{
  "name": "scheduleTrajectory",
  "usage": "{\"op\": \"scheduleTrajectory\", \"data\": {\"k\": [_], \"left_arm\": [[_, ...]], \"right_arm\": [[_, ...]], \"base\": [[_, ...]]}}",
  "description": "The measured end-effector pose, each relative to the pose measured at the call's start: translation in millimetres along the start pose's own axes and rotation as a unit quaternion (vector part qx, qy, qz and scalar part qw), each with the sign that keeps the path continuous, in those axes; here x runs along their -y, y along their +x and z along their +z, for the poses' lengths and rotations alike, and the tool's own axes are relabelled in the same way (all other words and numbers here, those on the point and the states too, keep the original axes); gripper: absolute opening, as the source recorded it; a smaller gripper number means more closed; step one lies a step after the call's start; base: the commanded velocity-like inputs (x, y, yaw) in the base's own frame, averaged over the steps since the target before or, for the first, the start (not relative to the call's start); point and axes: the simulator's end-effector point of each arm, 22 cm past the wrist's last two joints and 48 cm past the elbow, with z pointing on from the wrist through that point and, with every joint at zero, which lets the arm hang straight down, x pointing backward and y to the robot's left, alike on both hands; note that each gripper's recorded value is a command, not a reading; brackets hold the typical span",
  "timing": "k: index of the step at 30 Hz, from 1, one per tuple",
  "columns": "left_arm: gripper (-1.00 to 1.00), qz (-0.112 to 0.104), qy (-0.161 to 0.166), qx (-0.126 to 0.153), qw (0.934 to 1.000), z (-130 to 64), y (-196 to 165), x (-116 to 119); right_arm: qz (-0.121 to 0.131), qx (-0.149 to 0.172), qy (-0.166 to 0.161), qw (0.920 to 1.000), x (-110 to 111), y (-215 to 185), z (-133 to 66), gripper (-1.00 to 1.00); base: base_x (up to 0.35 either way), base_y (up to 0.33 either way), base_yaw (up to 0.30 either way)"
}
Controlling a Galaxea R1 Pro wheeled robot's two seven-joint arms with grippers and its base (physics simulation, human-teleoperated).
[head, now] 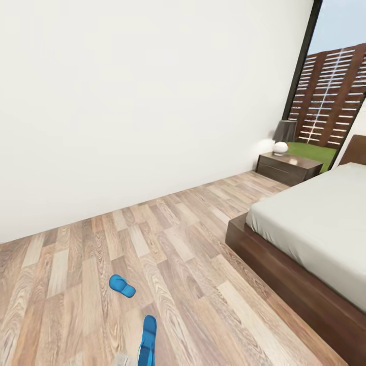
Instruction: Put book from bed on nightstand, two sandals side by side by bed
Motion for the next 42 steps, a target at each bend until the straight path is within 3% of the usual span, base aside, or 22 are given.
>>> {"op": "scheduleTrajectory", "data": {"k": [36, 42], "left_arm": [[-1.00, 0.000, 0.000, 0.000, 1.0000, 0.0, 0.0, 0.0], [-1.00, 0.000, 0.000, 0.000, 1.0000, -0.1, -0.1, 0.1]], "right_arm": [[0.000, 0.000, 0.000, 1.0000, 0.1, 0.0, 0.0, 1.00], [0.000, 0.000, 0.000, 1.0000, 0.2, 0.0, 0.0, 1.00]], "base": [[0.000, 0.000, -0.279], [0.043, 0.000, -0.117]]}}
